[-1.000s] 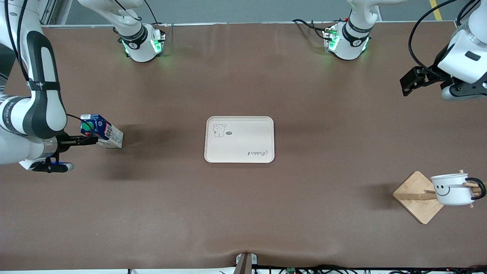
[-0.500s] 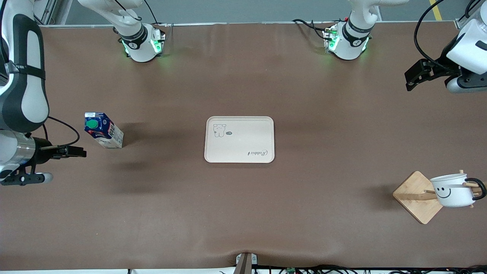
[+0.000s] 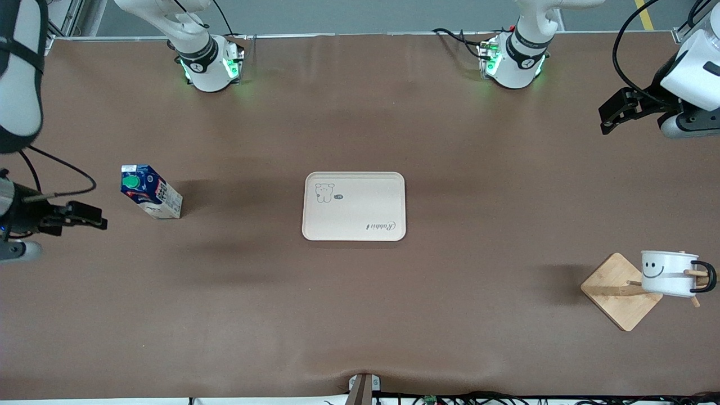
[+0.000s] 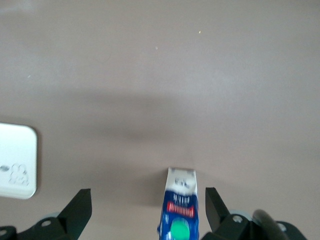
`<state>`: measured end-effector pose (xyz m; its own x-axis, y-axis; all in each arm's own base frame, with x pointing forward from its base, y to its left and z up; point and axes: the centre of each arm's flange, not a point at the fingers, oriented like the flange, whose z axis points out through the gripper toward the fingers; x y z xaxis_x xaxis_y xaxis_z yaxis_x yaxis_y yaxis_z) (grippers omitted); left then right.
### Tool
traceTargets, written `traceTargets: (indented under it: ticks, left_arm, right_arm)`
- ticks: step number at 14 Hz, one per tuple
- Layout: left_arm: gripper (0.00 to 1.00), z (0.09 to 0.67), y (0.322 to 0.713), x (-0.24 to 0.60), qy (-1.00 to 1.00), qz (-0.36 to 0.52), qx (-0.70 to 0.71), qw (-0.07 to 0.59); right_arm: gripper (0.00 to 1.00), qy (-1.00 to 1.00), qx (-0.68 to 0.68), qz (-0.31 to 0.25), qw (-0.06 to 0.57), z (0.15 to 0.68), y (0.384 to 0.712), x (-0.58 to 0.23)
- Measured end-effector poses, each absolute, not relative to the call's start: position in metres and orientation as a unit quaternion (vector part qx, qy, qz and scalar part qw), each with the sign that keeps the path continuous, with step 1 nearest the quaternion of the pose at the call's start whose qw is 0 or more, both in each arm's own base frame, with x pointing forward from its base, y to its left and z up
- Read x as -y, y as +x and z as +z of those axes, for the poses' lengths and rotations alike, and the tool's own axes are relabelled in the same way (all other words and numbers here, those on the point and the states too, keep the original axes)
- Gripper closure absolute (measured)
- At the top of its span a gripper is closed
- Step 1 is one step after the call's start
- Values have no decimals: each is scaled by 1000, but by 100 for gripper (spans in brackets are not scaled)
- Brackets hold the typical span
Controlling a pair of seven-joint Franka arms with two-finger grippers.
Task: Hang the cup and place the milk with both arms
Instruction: 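Open the right gripper and draw it back from the milk carton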
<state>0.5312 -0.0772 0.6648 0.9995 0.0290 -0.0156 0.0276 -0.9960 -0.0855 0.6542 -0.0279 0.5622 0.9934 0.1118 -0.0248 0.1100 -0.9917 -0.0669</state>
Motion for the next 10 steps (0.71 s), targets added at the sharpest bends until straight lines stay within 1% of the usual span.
traceTargets:
  ticks: [2,5,8,10]
  left_arm:
    - [0,664,529,77,-999,9,14,43]
    - [0,663,522,78,-999,11,13,39]
    - [0,662,520,80,-999,12,12,30]
    - [0,662,520,80,-1000,11,12,27]
  right_arm:
    - [0,-998,55,14,36,587,633,29]
    - [0,-998,52,13,41,611,597,34]
    - [0,-997,50,20,46,620,567,37]
    - [0,-998,50,25,39,621,558,38]
